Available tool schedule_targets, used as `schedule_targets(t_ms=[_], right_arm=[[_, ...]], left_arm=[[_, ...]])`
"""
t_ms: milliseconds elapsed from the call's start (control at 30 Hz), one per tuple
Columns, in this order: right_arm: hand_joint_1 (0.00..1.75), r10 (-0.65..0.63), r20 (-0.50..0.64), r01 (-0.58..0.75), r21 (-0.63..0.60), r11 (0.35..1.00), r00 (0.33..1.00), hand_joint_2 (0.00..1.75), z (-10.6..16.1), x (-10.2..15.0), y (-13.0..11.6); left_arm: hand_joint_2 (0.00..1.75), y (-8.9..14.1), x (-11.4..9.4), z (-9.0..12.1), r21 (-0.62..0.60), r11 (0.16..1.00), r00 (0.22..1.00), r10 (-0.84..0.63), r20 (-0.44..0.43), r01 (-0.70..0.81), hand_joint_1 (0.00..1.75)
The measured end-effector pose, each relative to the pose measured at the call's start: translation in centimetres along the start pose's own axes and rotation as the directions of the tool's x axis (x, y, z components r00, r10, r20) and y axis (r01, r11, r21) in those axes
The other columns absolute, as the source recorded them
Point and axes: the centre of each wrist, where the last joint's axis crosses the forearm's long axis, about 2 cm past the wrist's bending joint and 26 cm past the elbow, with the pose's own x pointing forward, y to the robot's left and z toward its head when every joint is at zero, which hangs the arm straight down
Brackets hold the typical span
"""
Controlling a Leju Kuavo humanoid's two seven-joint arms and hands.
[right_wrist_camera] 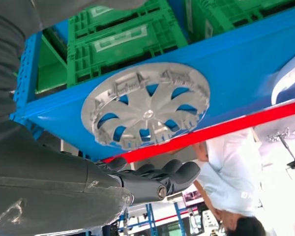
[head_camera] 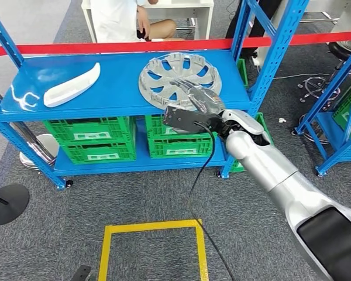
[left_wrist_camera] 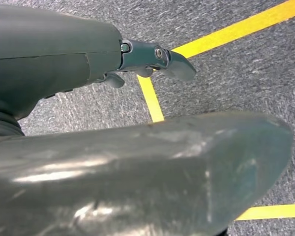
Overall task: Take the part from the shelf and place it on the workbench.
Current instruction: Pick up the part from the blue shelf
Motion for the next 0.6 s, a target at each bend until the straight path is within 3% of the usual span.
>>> schedule_targets(t_ms=[600], right_arm=[[0.00,0.003,0.007,-0.003,-0.006,1.000,1.000,1.75,-0.18,0.40,-0.27]], left_arm=[[0.00,-0.06,0.09,-0.01,-0.002,1.000,1.000,-0.001,0.001,0.001,0.00]])
